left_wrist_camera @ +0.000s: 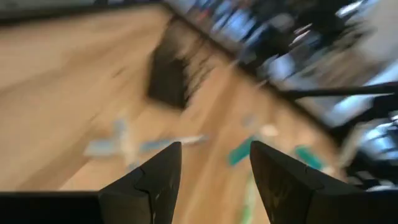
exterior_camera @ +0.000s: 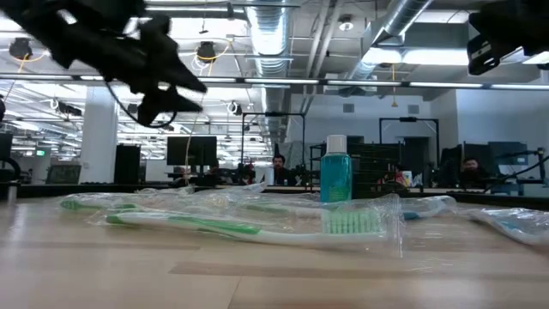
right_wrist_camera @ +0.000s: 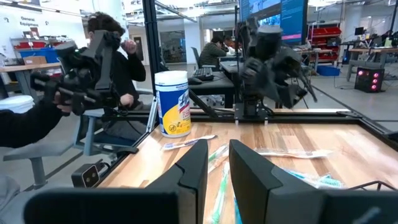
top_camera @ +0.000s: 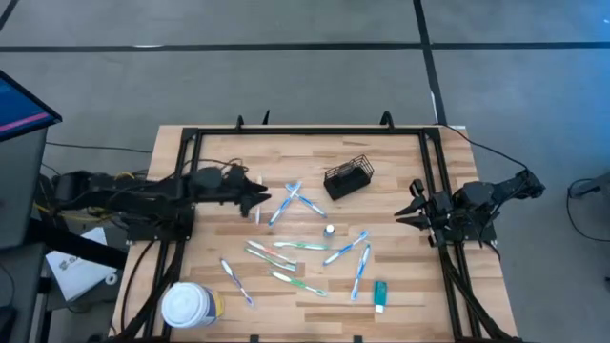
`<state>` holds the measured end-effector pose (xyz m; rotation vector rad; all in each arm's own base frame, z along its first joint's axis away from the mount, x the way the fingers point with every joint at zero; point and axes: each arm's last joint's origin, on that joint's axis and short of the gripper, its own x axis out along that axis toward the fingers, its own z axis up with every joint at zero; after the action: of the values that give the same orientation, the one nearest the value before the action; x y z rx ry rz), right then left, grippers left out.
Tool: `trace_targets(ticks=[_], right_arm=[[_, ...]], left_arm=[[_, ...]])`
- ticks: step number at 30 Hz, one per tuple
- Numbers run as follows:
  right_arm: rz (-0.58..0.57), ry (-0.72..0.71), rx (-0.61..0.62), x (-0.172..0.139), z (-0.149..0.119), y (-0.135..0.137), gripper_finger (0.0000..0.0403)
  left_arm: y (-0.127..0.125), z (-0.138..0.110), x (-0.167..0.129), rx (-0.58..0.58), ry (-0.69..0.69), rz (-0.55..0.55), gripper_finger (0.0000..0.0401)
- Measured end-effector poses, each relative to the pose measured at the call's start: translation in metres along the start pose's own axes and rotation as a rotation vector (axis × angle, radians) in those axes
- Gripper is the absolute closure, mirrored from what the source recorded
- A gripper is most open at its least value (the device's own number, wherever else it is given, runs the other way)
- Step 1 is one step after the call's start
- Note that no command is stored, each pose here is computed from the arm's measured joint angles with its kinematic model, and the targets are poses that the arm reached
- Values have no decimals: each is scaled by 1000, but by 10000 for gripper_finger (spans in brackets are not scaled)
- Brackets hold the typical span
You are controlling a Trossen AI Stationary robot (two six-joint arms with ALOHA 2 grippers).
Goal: Pick & Place toothbrushing station
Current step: Put the orange toothbrush into the mesh organizer
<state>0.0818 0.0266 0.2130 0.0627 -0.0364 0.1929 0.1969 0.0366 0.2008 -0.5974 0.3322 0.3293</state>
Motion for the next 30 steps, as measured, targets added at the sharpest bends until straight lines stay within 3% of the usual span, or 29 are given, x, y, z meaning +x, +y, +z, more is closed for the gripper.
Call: trace_targets(ticks=[5, 10, 19, 30], right_arm=[[1, -9, 3, 0, 1, 0, 344], [1, -9, 3, 0, 1, 0, 344], [2, -31, 7, 0, 3, 0, 344], [2, -31, 7, 0, 3, 0, 344]], left_arm=[[6, 20, 13, -81, 222, 227, 215], [13, 36, 12, -181, 292, 353, 215], [35, 27, 31, -296, 385, 443, 215], [48, 8, 52, -314, 495, 531, 215]])
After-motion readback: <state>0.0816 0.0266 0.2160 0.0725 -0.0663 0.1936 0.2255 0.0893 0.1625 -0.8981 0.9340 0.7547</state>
